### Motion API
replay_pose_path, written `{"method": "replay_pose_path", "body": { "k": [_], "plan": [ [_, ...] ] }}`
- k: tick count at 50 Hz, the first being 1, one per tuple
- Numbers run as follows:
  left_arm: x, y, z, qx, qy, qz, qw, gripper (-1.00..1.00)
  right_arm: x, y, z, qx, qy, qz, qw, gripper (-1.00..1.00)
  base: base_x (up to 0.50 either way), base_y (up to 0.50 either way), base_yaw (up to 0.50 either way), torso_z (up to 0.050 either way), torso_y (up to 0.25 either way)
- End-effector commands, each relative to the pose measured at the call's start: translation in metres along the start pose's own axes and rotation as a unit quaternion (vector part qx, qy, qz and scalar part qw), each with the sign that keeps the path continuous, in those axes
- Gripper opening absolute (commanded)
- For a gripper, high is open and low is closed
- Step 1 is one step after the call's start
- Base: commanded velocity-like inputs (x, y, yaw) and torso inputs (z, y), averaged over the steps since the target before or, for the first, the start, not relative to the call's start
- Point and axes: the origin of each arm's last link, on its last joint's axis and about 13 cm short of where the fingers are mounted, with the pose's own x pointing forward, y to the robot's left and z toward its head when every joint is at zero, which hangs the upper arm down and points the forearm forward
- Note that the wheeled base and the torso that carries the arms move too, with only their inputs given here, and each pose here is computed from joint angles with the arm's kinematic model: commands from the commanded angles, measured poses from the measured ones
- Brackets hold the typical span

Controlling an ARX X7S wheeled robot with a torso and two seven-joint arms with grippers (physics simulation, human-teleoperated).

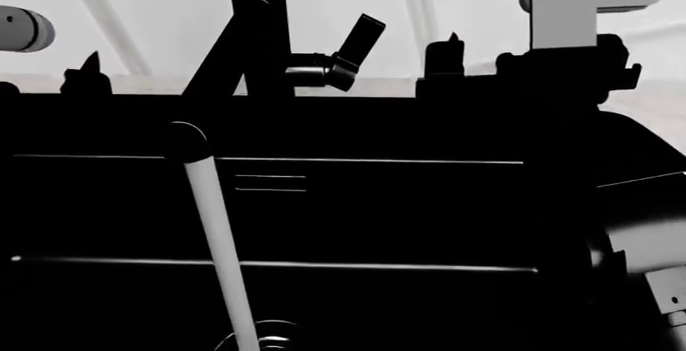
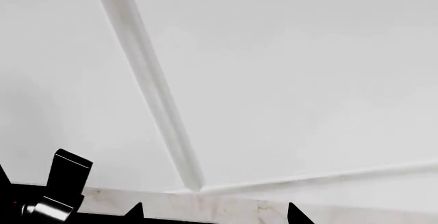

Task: Pick the eggplants and mangos from the sink and place them in one bowl. Place the bell pepper in the other bowl. Then turn off the sink faucet.

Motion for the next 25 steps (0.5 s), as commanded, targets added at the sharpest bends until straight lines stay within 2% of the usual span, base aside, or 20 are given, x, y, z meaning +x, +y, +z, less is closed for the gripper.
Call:
{"method": "replay_pose_path", "body": {
  "k": [1,6,12,19,25],
  "plan": [
    [0.008,-0.003,0.004,-0.018,0.001,-0.016,1.000,1.00,0.008,0.002,-0.001,0.003,-0.008,0.003,1.000,1.00,0.00,0.00,0.00,0.012,-0.137],
    [0.009,-0.001,0.007,-0.019,0.000,-0.012,1.000,1.00,0.011,0.003,0.006,0.002,-0.012,0.008,1.000,1.00,0.00,0.00,0.00,0.011,-0.138],
    [0.011,-0.001,0.013,-0.021,-0.002,-0.009,1.000,1.00,0.028,0.007,0.019,-0.010,-0.013,0.020,1.000,1.00,0.00,0.00,0.00,0.012,-0.098],
    [0.013,0.000,0.012,-0.023,0.003,-0.009,1.000,1.00,0.046,0.013,0.035,-0.021,-0.029,0.032,0.999,1.00,0.00,0.00,0.00,0.003,-0.012],
    [0.016,0.003,0.012,-0.023,0.002,-0.009,1.000,1.00,0.048,0.017,0.032,-0.023,-0.024,0.037,0.999,1.00,0.00,0.00,0.00,0.000,0.000]
  ]
}}
